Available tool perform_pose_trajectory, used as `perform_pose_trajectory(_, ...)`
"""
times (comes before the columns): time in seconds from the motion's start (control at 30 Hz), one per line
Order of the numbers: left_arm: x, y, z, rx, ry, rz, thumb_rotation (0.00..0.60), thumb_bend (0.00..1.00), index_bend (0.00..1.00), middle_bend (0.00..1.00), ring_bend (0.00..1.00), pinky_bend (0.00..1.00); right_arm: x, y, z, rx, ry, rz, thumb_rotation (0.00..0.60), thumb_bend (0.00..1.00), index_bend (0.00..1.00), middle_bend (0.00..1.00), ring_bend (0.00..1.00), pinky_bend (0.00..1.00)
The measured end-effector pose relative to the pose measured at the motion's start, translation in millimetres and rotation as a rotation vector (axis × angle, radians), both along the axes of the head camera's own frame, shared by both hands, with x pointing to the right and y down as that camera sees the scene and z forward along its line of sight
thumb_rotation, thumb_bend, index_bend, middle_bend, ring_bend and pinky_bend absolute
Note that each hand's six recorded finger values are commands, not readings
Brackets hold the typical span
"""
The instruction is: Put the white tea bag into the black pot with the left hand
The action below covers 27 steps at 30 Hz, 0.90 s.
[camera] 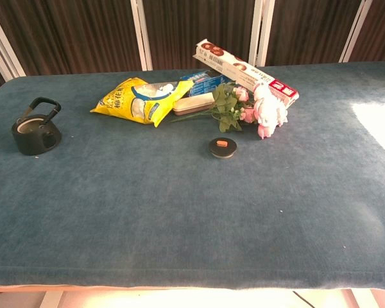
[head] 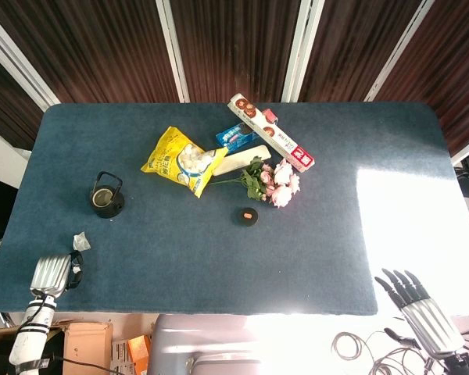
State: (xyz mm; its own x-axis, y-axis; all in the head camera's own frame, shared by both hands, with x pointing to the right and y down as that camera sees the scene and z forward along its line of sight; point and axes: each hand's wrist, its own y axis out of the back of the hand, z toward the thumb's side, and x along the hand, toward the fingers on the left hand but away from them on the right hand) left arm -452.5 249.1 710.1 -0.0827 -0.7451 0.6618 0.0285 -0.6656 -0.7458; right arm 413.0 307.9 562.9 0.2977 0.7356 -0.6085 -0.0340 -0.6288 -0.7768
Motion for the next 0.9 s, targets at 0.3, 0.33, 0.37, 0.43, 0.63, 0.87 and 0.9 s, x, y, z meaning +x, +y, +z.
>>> perform_pose_trajectory(0.3,-4,-2,4,-0.023,-0.007,-0.011,0.600,0.36,0.54,0.98,1.00,1.00,0,0,1,0.000,0.003,0.001,0.600,0.11,0.00,0.00,0.00,0.00)
perform_pose_trajectory(0.33,-4,-2,4,-0.024,-0.007,-0.011,0.600,0.36,0.54,0.98,1.00,1.00,0,0,1,0.000,0.003,0.002,0.600,0.11,0.00,0.00,0.00,0.00)
perform_pose_trajectory(0.37,-5,-2,4,-0.025,-0.008,-0.011,0.600,0.36,0.54,0.98,1.00,1.00,0,0,1,0.000,0.003,0.002,0.600,0.11,0.00,0.00,0.00,0.00)
perform_pose_trajectory(0.43,-6,-1,5,-0.030,-0.014,-0.011,0.600,0.36,0.54,0.98,1.00,1.00,0,0,1,0.000,0.003,0.002,0.600,0.11,0.00,0.00,0.00,0.00)
perform_pose_trajectory(0.63,-10,0,7,-0.049,-0.032,-0.014,0.600,0.36,0.54,0.98,1.00,1.00,0,0,0,0.002,0.001,0.004,0.600,0.11,0.00,0.00,0.00,0.00)
perform_pose_trajectory(0.87,-11,0,8,-0.060,-0.035,-0.014,0.600,0.37,0.54,0.98,1.00,1.00,0,0,0,0.001,0.003,0.004,0.600,0.11,0.00,0.00,0.00,0.00)
perform_pose_trajectory(0.9,-11,0,8,-0.060,-0.035,-0.013,0.600,0.38,0.55,0.99,1.00,1.00,0,0,0,0.001,0.003,0.004,0.600,0.11,0.00,0.00,0.00,0.00)
